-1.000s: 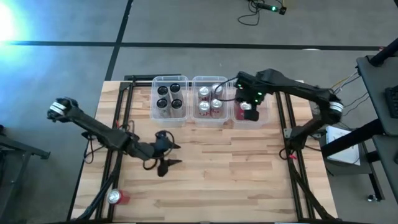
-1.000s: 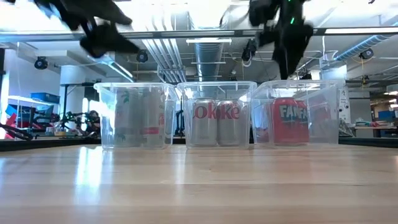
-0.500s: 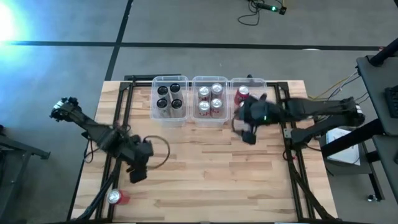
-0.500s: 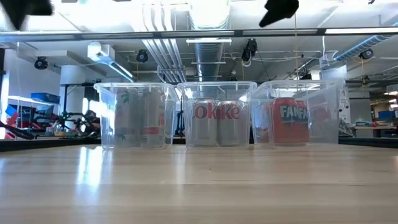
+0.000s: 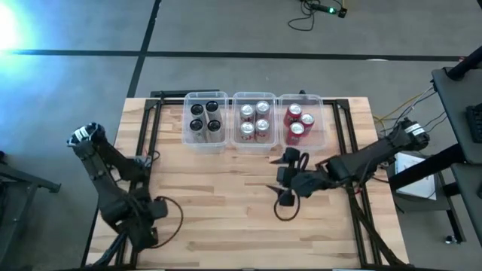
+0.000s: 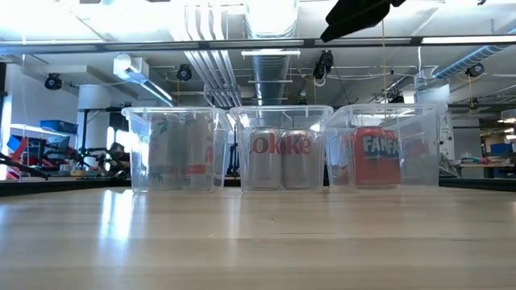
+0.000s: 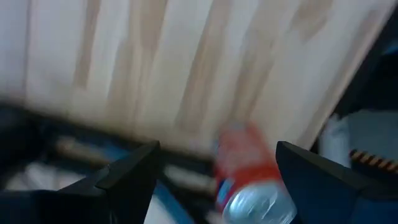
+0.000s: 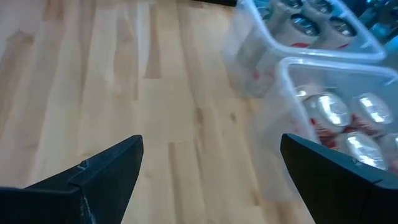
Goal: Sort soda cans
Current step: Put the red soda can into the right transparent bin
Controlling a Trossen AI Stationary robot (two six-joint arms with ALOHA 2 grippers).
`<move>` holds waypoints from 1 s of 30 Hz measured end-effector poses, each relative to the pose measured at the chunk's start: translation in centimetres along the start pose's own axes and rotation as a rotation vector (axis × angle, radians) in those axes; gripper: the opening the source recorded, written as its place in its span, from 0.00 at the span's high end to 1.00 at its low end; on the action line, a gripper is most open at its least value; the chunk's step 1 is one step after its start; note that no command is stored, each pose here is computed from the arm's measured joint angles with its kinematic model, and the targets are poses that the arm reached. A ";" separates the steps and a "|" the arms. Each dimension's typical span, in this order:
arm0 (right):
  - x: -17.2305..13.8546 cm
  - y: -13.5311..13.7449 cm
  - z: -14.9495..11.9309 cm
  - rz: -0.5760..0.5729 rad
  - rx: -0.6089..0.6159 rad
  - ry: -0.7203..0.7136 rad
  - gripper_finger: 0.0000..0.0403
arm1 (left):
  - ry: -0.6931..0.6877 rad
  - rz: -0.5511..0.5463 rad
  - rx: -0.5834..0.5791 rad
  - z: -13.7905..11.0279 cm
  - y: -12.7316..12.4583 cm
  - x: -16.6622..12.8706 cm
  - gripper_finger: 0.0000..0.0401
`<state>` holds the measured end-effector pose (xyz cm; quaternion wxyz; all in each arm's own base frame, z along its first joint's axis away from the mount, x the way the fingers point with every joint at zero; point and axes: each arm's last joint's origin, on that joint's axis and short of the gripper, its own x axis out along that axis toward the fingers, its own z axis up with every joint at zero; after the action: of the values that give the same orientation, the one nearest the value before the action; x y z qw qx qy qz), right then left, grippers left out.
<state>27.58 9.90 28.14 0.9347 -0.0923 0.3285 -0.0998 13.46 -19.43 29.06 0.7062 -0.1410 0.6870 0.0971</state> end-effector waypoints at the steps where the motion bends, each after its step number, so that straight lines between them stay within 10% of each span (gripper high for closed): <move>1: 0.3 0.4 -0.1 0.004 0.010 0.002 0.07 | 0.035 0.023 -0.003 -0.5 0.0 0.2 0.23; 30: 3.2 2.6 0.1 0.020 0.072 -0.048 0.07 | 0.305 -0.009 0.138 -6.1 -1.3 2.1 0.20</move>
<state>30.44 11.65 25.73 0.9460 -0.0576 0.3031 -0.0999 8.23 -22.84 26.95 0.6020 -0.1084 0.7908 0.0237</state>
